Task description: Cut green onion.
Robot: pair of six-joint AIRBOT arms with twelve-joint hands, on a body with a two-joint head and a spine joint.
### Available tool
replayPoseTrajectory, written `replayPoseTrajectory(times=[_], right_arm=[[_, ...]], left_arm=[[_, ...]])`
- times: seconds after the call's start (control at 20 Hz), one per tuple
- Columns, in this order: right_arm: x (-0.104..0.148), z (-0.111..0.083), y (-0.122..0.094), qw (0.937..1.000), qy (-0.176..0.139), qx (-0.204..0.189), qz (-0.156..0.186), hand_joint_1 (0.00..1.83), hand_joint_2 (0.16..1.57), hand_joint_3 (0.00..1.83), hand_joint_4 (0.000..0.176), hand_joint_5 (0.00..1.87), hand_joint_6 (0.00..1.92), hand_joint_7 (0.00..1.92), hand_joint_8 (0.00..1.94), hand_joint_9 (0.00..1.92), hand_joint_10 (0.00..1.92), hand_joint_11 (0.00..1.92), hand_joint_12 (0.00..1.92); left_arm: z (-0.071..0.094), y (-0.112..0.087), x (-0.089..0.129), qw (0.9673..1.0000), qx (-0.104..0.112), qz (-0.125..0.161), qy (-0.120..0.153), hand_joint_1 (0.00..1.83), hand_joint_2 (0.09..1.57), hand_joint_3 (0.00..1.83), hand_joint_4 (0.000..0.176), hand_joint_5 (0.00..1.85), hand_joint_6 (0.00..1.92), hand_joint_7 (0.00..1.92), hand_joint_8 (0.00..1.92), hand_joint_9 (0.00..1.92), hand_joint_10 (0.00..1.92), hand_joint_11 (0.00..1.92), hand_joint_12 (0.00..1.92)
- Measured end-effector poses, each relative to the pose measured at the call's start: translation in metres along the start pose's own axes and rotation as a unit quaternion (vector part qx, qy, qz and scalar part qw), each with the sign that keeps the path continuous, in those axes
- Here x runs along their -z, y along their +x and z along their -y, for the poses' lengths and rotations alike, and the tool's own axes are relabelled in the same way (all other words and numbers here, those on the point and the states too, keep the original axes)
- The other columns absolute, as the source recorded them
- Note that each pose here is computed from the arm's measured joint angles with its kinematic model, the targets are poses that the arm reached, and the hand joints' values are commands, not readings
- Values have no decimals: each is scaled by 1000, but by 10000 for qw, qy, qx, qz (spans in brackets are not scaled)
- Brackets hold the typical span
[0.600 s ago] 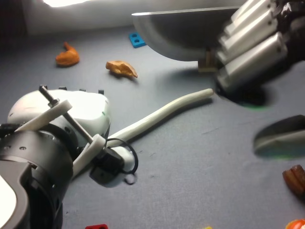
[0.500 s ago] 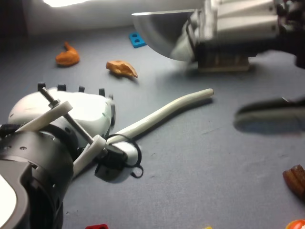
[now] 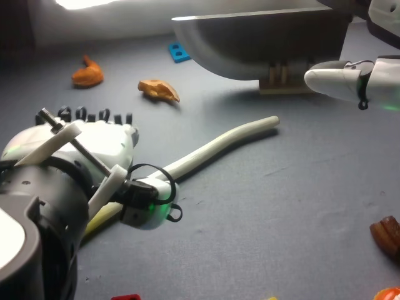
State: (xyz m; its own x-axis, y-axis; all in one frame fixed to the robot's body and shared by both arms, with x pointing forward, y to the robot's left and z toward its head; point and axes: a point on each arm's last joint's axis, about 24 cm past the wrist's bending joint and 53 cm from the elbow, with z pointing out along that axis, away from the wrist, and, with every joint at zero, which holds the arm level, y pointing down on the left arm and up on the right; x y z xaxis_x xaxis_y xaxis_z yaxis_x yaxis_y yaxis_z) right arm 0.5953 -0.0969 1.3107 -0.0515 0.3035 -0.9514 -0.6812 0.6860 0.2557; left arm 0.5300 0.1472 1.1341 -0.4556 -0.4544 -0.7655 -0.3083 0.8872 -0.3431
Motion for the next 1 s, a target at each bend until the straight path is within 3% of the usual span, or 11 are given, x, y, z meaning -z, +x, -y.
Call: replayPoseTrajectory(times=[0.05, 0.15, 0.2, 0.3, 0.35, 0.4, 0.45, 0.6, 0.75, 0.85, 1.0], right_arm=[[0, 1, 0, 10000, 24, 36, 4, 133, 1263, 11, 0, 32, 12, 0, 0, 0, 0, 0, 0], [-1, 7, 0, 9999, 156, -26, 14, 153, 1264, 10, 0, 31, 11, 0, 0, 0, 0, 0, 0], [-2, 13, 1, 9996, 244, -142, -2, 203, 1219, 0, 0, 5, 1, 0, 0, 0, 0, 0, 0], [-9, 54, 4, 9929, 780, -898, -79, 278, 1170, 0, 0, 0, 0, 0, 0, 0, 0, 0, 0], [-7, 72, 3, 9891, 994, -1082, -73, 289, 1165, 0, 0, 0, 0, 0, 0, 0, 0, 0, 0], [-4, 85, 1, 9876, 1132, -1088, -56, 583, 1099, 0, 0, 0, 0, 0, 0, 0, 0, 0, 0], [-1, 89, -4, 9876, 1171, -1046, 35, 715, 1079, 0, 0, 0, 0, 0, 0, 1, 0, 0, 0], [-2, 84, -7, 9898, 1093, -897, 198, 750, 1072, 0, 0, 0, 0, 0, 0, 2, 1, 0, 0], [3, 94, -9, 9884, 1268, -741, 383, 750, 1070, 0, 0, 0, 0, 0, 0, 2, 1, 0, 0], [5, 110, -13, 9854, 1436, -772, 487, 750, 1069, 0, 0, 0, 0, 0, 0, 2, 1, 0, 0], [9, 142, -18, 9764, 1832, -962, 614, 751, 1068, 0, 0, 0, 0, 0, 0, 2, 1, 0, 0]], left_arm=[[-3, 1, 1, 10000, 45, 0, -64, 140, 1299, 6, 44, 98, 4, 78, 0, 47, 2, 0, 253], [-18, 1, 2, 9987, 349, 6, -376, 102, 1309, 9, 45, 90, 3, 77, 0, 46, 1, 0, 246], [-24, -1, 4, 9975, 494, 65, -505, 152, 1300, 3, 38, 132, 12, 114, 6, 75, 9, 0, 275], [-31, -4, 7, 9964, 547, 165, -634, 154, 1298, 2, 34, 175, 13, 135, 3, 93, 8, 0, 323], [-31, -4, 7, 9963, 540, 172, -641, 149, 1299, 2, 34, 176, 12, 135, 3, 93, 8, 0, 323], [-35, -3, 7, 9961, 511, 182, -692, 201, 1292, 0, 34, 187, 11, 149, 4, 123, 14, 0, 402], [-41, -1, 7, 9953, 546, 200, -781, 226, 1288, 0, 38, 173, 4, 145, 1, 123, 11, 0, 410], [-44, 13, 9, 9948, 703, 105, -732, 232, 1287, 0, 39, 170, 1, 144, 0, 123, 9, 0, 409], [-59, 20, 9, 9915, 873, 108, -964, 231, 1287, 0, 39, 170, 1, 144, 0, 123, 9, 0, 408], [-66, 21, 10, 9880, 1054, 228, -1102, 231, 1287, 0, 39, 170, 1, 144, 0, 123, 8, 0, 407], [-68, 24, 9, 9875, 1058, 275, -1132, 231, 1287, 0, 39, 170, 1, 144, 0, 124, 8, 0, 405]])
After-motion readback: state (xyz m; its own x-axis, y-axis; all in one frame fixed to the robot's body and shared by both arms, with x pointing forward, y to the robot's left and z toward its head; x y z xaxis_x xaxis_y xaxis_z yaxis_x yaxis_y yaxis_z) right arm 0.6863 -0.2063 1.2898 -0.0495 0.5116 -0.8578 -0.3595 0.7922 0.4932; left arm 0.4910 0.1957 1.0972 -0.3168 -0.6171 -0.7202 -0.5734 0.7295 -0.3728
